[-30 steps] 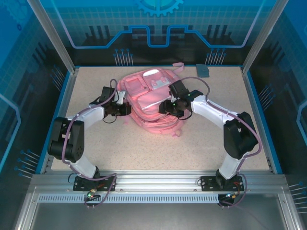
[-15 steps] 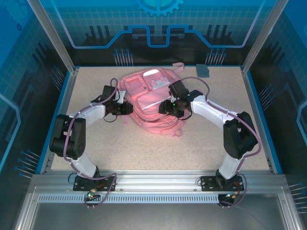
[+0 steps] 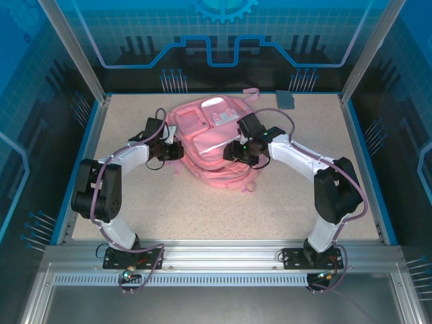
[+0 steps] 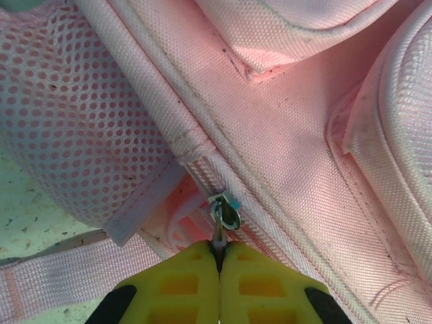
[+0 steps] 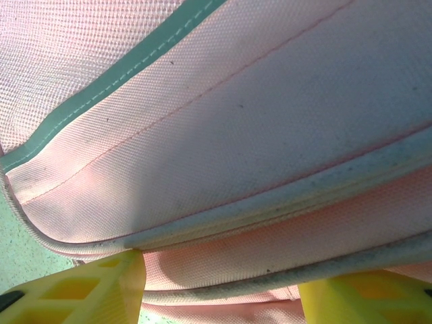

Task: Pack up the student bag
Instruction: Zip the student bag at the center of the table.

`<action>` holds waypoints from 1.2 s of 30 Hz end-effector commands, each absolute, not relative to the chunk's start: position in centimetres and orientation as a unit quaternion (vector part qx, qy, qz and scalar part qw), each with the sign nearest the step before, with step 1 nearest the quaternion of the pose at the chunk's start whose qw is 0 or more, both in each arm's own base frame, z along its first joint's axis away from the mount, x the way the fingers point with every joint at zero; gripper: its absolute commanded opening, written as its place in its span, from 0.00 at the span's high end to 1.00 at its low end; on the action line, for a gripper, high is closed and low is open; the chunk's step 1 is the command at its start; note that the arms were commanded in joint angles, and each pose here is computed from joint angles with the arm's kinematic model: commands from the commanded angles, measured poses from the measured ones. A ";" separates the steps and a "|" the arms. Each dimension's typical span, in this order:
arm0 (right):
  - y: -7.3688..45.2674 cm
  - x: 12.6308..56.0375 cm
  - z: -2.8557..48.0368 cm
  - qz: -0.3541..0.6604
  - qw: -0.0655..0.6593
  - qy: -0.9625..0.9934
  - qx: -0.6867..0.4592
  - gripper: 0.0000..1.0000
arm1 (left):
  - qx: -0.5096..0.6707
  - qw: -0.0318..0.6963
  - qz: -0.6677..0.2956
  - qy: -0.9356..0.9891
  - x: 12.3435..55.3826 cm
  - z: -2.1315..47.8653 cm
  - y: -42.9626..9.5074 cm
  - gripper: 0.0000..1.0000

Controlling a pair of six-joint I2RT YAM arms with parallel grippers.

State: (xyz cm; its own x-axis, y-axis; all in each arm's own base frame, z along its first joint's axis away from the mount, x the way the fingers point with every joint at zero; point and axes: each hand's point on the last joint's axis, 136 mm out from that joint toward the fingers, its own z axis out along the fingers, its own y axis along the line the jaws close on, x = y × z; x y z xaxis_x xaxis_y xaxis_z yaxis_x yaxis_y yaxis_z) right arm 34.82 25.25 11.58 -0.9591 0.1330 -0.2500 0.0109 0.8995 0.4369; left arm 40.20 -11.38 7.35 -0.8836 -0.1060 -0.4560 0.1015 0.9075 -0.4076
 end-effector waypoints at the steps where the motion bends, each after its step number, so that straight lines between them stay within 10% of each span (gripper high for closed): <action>1: 25.7 36.0 12.2 0.219 0.160 0.962 0.041 0.39 | -0.003 0.244 -0.196 0.950 39.8 7.9 -10.9 1.00; 36: 28.1 38.0 12.6 0.215 0.199 0.953 0.074 0.48 | 0.121 0.217 -0.360 0.899 27.0 13.4 -28.6 1.00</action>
